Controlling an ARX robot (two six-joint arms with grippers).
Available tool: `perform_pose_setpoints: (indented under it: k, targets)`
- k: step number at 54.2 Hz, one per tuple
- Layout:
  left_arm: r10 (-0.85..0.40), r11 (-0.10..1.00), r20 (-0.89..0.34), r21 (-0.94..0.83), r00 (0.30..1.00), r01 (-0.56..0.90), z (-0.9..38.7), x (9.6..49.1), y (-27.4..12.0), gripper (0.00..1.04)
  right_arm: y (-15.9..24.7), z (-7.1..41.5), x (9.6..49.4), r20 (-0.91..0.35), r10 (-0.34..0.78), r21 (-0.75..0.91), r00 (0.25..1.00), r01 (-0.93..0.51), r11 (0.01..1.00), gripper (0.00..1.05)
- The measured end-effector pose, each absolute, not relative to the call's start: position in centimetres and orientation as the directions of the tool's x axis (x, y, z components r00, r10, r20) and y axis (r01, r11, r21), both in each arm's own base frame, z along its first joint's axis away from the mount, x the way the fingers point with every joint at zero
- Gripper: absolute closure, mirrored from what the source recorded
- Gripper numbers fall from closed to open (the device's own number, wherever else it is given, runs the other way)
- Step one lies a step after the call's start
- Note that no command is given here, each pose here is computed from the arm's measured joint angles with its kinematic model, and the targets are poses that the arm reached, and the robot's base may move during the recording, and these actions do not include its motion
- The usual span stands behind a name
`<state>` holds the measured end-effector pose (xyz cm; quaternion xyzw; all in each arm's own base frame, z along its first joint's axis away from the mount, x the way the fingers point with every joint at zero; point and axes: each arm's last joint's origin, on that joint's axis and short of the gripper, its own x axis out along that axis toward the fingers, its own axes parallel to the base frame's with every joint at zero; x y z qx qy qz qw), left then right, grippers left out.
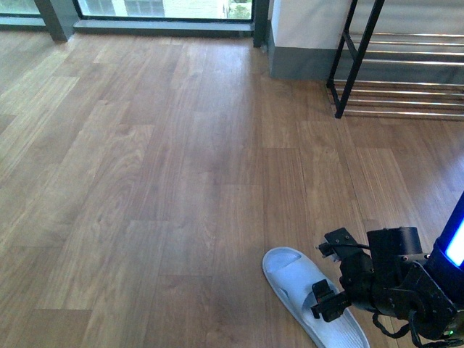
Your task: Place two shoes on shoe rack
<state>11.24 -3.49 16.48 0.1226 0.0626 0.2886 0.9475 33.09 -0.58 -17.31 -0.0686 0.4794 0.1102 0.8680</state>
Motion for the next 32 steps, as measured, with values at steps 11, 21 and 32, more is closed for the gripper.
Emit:
perform_pose_setpoints:
  k: [11,21,32]
  targets:
    - [0.562,0.803,-0.048,0.268,0.826,-0.532,16.5,11.2,-3.5,1.03,-0.4,-17.4,34.0,-0.824,0.134,0.025,0.551,-0.201,0.979,0.74]
    - [0.562,0.803,-0.048,0.268,0.826,-0.532,16.5,11.2,-3.5,1.03,-0.8,-16.8,33.6,-0.828,0.127,0.004,0.547,-0.221,0.975,0.97]
    - [0.562,0.803,-0.048,0.268,0.826,-0.532,16.5,11.2,-3.5,1.03,-2.7,-11.7,32.8,-0.801,0.132,-0.068,0.584,-0.307,0.949,1.03]
